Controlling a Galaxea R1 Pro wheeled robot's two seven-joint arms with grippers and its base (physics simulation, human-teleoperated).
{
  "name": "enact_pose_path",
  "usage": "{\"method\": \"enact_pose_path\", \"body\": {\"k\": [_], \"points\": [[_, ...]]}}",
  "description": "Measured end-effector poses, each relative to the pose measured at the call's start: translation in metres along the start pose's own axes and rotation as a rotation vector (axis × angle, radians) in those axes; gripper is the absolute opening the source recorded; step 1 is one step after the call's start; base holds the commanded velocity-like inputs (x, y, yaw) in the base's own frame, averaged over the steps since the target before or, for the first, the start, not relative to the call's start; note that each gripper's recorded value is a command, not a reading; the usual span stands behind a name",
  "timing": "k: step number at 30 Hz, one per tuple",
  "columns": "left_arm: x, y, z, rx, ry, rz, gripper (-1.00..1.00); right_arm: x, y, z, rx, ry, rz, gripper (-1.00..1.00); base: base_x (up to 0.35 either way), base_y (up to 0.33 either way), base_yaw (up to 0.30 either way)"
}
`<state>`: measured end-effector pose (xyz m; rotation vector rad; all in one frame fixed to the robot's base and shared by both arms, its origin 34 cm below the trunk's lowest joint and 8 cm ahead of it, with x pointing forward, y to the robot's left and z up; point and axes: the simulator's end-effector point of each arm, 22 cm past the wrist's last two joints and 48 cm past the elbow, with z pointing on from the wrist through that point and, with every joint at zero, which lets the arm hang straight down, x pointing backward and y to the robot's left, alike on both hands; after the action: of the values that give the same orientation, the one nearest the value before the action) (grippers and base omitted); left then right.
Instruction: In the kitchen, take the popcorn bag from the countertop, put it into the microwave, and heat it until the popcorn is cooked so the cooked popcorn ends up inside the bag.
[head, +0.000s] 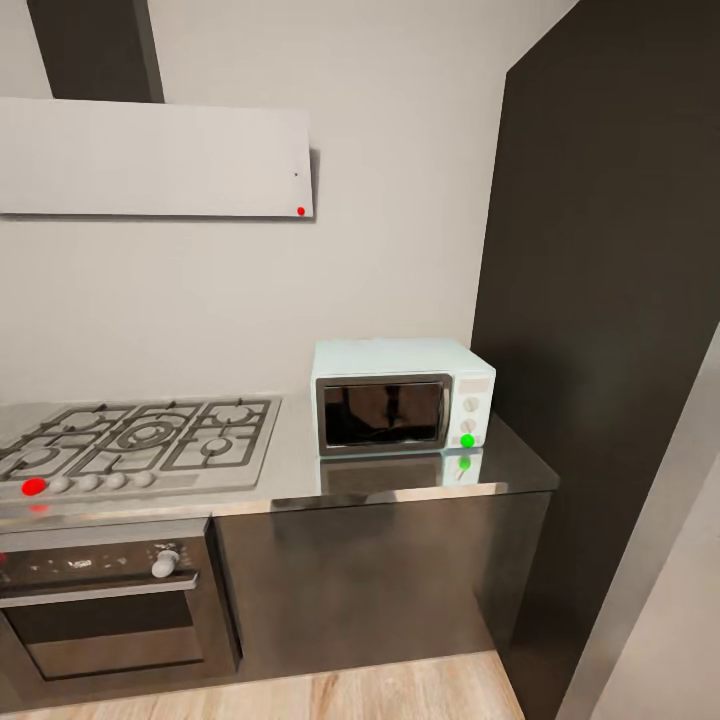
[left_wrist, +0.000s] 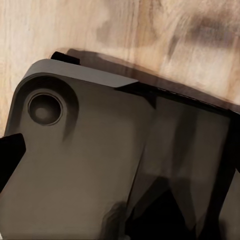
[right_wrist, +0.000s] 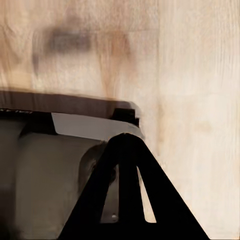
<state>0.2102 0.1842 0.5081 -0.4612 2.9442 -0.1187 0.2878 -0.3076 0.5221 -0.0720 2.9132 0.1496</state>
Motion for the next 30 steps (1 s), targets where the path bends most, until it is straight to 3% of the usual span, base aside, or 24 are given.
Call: {"method": "enact_pose_path", "body": {"k": [5, 13, 14, 15, 30], "points": [[-0.002, 0.008, 0.000, -0.010, -0.002, 0.001, 1.00, 0.050, 0.000, -0.004, 0.000, 0.046, 0.003, -1.00, 0.000, 0.000, 0.000], [-0.002, 0.011, 0.000, -0.020, -0.002, 0.000, 1.00, 0.059, -0.003, -0.005, 0.010, 0.054, 0.007, -1.00, 0.000, 0.000, 0.116], [-0.018, 0.050, 0.000, -0.066, -0.028, 0.032, 1.00, 0.053, 0.003, -0.002, 0.028, 0.041, 0.008, -1.00, 0.000, 0.000, 0.000], [-0.024, 0.069, -0.001, -0.090, -0.035, 0.031, 1.00, 0.053, 0.004, -0.002, 0.028, 0.041, 0.008, -1.00, 0.000, 0.000, 0.000], [-0.023, 0.064, -0.001, -0.083, -0.033, 0.034, 1.00, 0.053, 0.003, -0.002, 0.029, 0.041, 0.009, -1.00, 0.000, 0.000, 0.000]]}}
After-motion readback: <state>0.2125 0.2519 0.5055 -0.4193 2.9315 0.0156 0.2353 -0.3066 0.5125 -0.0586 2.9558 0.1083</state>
